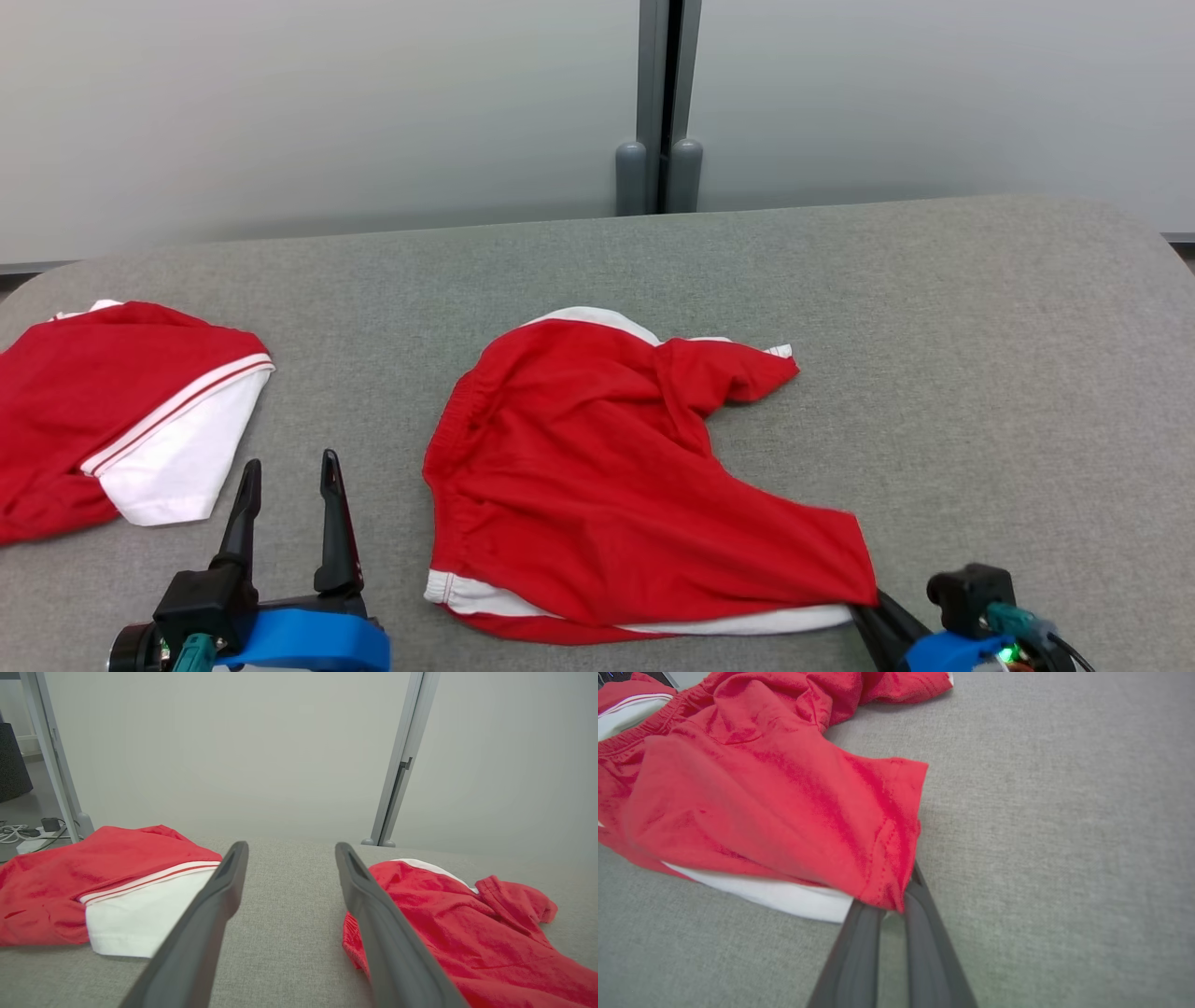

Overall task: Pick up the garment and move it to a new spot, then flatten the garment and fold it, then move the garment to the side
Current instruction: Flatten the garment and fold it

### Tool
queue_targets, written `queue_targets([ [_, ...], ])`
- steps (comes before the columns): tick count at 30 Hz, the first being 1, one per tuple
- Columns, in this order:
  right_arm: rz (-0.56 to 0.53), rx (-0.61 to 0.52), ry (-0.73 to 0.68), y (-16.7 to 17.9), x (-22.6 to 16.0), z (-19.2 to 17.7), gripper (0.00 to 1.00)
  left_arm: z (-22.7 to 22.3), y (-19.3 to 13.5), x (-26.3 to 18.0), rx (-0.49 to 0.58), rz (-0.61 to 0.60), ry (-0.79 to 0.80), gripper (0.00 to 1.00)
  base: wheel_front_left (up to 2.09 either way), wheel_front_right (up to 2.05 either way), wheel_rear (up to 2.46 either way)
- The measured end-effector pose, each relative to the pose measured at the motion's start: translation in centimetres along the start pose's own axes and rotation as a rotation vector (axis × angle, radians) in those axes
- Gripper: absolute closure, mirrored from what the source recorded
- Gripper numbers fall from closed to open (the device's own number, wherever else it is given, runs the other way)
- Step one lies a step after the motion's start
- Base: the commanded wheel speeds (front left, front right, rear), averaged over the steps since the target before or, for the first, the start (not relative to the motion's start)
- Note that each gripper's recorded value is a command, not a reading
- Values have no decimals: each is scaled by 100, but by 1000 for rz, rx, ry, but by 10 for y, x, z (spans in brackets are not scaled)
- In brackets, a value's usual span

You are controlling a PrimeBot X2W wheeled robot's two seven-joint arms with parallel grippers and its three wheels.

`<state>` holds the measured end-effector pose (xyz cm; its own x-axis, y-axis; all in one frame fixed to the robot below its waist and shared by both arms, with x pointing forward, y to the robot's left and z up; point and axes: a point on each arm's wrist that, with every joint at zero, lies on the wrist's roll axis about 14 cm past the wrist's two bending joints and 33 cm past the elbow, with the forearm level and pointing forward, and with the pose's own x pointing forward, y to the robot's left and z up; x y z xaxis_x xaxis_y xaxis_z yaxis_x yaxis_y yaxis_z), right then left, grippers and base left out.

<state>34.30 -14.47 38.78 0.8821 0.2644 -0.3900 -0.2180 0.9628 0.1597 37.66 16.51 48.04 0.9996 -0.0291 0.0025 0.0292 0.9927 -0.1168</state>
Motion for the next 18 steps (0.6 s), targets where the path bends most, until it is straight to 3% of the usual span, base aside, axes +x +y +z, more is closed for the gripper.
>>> queue_targets([
  [1, 0, 0, 0, 0, 0, 0, 100, 0, 0, 0, 0, 0, 0, 0, 0, 0, 0],
  [2, -18, 21, 16, -2, -9, -5, 94, 1, -1, 0, -1, -3, -2, 0, 0, 0, 0],
  [4, -39, 23, 20, -7, -18, -7, 0, 1, -2, 0, -1, -5, -2, 0, 0, 0, 0],
  [18, -124, 33, -162, -22, -39, 55, 0, -1, -5, 3, 1, -18, 1, 0, 0, 0, 0],
])
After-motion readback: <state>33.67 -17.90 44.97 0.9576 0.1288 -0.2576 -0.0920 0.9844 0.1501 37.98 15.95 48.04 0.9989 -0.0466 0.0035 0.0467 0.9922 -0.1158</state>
